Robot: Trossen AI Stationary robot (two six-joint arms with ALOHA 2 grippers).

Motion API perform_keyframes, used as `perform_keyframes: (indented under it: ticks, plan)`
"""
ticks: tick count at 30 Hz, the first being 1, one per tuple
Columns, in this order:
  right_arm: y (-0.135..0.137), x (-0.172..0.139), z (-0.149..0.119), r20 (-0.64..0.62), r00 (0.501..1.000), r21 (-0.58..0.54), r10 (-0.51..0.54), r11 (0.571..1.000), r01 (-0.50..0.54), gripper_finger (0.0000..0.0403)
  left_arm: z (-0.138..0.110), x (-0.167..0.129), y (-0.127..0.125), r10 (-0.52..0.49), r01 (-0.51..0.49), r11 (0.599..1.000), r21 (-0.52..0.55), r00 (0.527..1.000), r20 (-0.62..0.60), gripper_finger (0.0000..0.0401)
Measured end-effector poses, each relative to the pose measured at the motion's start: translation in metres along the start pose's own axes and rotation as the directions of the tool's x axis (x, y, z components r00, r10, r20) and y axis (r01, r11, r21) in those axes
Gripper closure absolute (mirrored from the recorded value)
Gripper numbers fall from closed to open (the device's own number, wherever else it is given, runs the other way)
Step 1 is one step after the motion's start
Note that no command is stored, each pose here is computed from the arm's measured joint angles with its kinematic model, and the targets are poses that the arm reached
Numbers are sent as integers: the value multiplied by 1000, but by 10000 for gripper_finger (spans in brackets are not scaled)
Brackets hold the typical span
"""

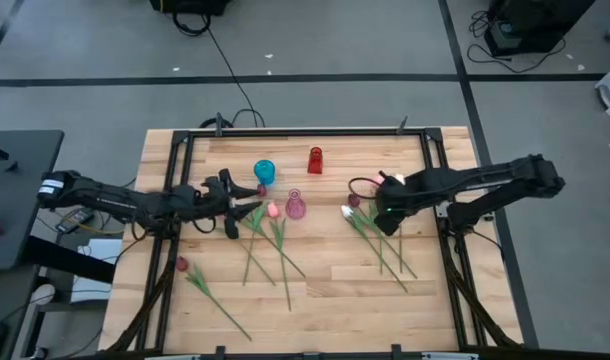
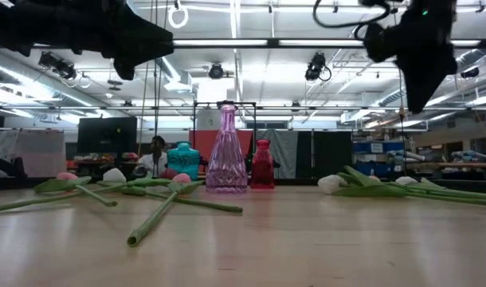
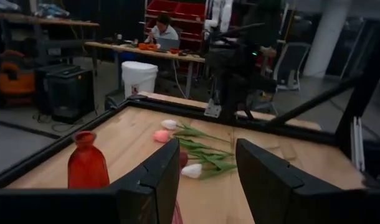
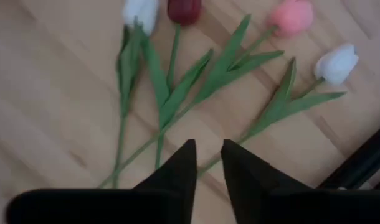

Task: Sort flowers into vase by color
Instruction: Put the right pink flower into the red vase

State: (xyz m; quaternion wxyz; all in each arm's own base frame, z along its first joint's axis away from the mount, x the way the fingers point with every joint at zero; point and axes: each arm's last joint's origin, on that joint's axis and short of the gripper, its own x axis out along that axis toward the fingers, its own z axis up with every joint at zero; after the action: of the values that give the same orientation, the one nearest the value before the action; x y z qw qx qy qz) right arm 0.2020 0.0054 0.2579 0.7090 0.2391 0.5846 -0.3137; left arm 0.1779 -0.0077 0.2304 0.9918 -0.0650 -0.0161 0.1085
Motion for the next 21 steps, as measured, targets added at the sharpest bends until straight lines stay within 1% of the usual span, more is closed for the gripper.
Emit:
perform_keyframes:
  ticks: [4,7,11,13,17,21]
  plan:
    - [6,19,13,-45,998,-11,-49,999,49,258,5,4,-2,-5,2,999,32,997,78,238]
    - [4,37,21,-85,993,1,-76,997,77,242,3,4,-2,-2,-2,999,54,998,60,238]
    - [2,63,29,-128,992,28,-13,999,17,239,4,4,-1,12,-16,998,58,998,61,238]
    - [1,74,30,-173,985,43,12,999,-4,241,3,4,-1,25,-29,997,68,998,53,238]
    - [1,89,29,-241,970,61,-8,998,23,244,2,4,0,39,-43,996,77,998,47,238]
    - [8,103,29,-276,960,43,-35,998,49,245,2,4,0,52,-56,995,80,997,49,238]
